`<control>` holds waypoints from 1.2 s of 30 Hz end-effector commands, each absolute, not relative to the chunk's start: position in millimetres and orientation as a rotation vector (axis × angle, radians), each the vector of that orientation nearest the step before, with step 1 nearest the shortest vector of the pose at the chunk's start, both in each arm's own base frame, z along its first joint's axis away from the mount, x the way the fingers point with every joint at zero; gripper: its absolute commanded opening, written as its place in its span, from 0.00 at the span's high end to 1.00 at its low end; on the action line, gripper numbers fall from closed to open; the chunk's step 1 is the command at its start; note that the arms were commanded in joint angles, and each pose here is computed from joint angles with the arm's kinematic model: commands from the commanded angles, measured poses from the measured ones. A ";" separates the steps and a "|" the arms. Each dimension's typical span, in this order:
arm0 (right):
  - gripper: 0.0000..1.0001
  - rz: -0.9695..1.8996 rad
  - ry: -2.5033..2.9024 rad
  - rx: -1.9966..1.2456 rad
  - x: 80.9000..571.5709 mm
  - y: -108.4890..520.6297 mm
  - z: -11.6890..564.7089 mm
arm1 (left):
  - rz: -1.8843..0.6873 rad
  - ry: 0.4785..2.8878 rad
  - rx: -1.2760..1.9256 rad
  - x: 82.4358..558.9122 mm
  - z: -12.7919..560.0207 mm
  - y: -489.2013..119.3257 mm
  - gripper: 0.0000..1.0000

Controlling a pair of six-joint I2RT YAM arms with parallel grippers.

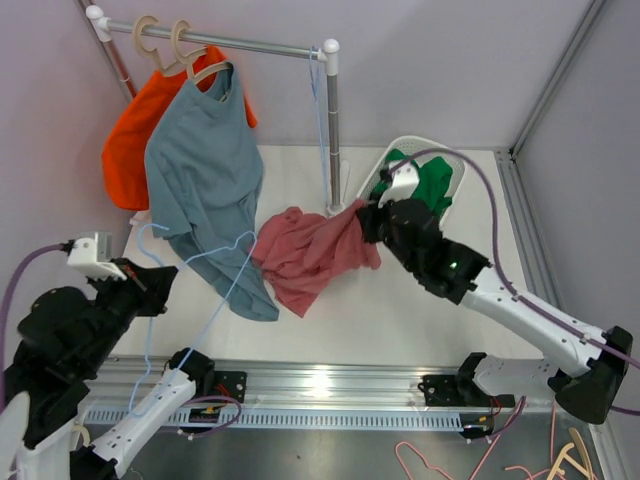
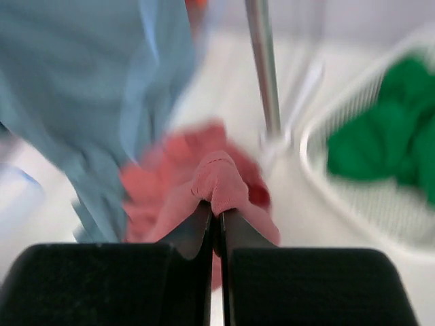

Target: Remove the t-shirt from the hanger

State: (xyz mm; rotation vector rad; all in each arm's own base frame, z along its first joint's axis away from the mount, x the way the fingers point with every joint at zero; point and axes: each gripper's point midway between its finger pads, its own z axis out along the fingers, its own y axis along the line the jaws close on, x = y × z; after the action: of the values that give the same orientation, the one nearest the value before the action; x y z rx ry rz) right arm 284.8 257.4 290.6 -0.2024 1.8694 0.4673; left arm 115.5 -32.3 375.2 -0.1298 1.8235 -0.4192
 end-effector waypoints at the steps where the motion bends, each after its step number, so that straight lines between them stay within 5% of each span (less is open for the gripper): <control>1: 1.00 0.512 1.463 -0.188 300.4 244.5 435.4 | -0.443 1.860 -0.104 139.2 362.7 -50.8 0.99; 9: 1.00 0.415 0.908 -0.134 337.2 191.6 616.2 | -0.598 1.875 -0.039 164.2 353.3 -91.8 0.99; 19: 1.00 0.404 0.610 0.085 392.1 135.1 714.0 | -0.524 1.910 -0.043 189.9 349.6 -94.2 0.99; 23: 1.00 0.381 0.623 0.117 436.7 135.9 714.1 | -0.503 1.926 -0.039 204.0 350.4 -98.5 0.99; 36: 1.00 0.393 0.616 0.203 466.8 70.6 720.9 | -0.414 1.971 -0.092 230.1 347.8 -86.0 0.99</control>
State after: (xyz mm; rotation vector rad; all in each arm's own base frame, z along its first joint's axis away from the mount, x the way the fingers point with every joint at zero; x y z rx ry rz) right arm 493.5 87.0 691.8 0.1765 0.7068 0.3294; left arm 224.3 -86.7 320.0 -0.1098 2.0579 -0.3950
